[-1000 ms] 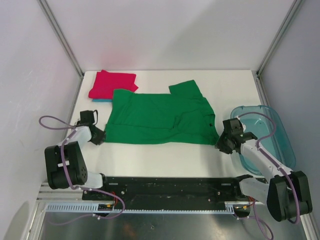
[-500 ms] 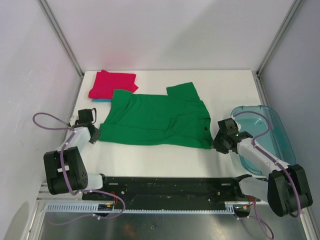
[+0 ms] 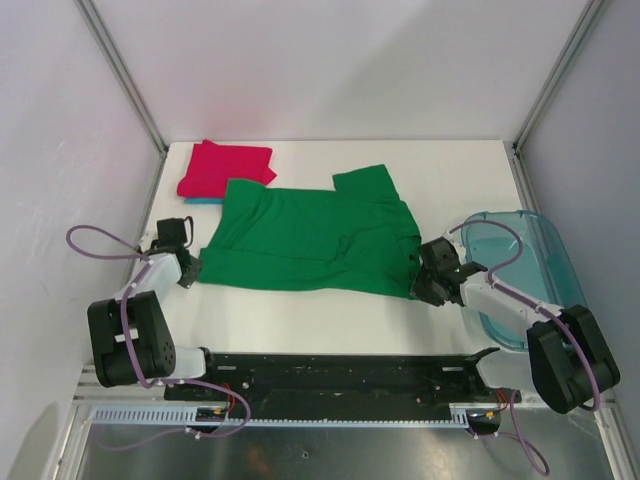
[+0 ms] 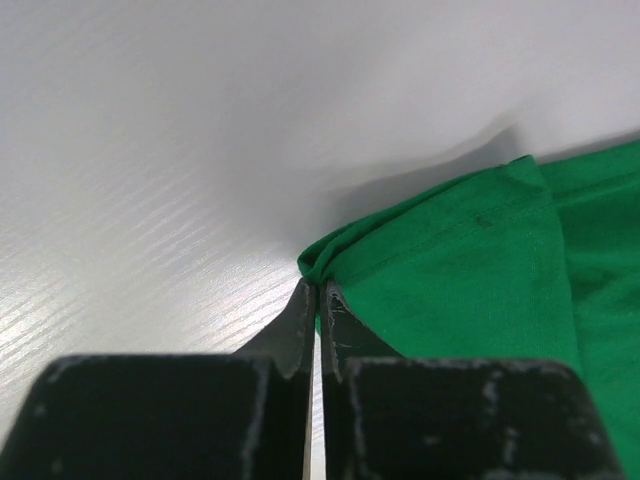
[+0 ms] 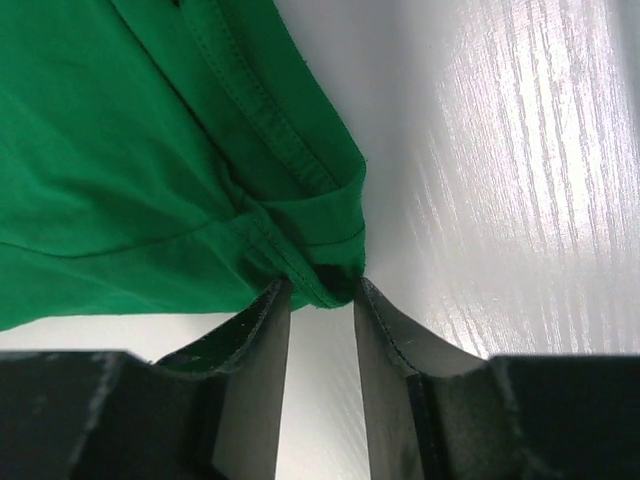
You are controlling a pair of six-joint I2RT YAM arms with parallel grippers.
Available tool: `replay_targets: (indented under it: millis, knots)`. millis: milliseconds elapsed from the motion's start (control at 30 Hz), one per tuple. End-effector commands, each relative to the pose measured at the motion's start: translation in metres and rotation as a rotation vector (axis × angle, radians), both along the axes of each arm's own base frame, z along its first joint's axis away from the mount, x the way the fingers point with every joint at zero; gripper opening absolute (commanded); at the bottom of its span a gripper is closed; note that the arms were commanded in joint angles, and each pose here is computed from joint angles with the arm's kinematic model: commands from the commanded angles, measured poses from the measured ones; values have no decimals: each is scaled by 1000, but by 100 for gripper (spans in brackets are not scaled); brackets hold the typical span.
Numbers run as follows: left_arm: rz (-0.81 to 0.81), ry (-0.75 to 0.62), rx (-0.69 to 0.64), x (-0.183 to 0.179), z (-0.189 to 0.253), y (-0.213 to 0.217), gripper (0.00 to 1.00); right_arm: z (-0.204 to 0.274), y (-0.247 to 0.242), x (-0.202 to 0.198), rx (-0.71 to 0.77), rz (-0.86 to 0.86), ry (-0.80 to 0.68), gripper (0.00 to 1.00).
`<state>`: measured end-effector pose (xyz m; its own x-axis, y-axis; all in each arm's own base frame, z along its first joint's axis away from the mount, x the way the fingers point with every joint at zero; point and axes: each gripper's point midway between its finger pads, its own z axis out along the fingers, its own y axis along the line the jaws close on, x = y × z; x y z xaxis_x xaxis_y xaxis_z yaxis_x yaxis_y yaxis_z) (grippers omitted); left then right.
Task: Fold and stack the t-shirts
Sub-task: Fold the flattened tshirt in 1/3 of the way
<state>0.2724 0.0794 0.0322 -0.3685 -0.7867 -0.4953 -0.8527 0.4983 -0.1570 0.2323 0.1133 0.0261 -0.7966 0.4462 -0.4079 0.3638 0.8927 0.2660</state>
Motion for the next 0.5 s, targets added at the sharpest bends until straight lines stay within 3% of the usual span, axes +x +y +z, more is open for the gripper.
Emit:
replay_targets:
  millis: [0, 133, 333, 467]
  knots:
    - [4, -18, 38, 8, 11, 11, 0, -2, -2, 10, -25, -30, -30, 35]
    - [2, -15, 36, 8, 11, 10, 0, -2, -11, 12, -66, -40, -24, 27]
    - [3, -10, 48, 4, 13, 11, 0, 9, -29, 10, -152, -59, -1, 6]
    - [21, -3, 46, -5, 14, 10, 0, 21, -45, 5, -157, -78, 14, 2]
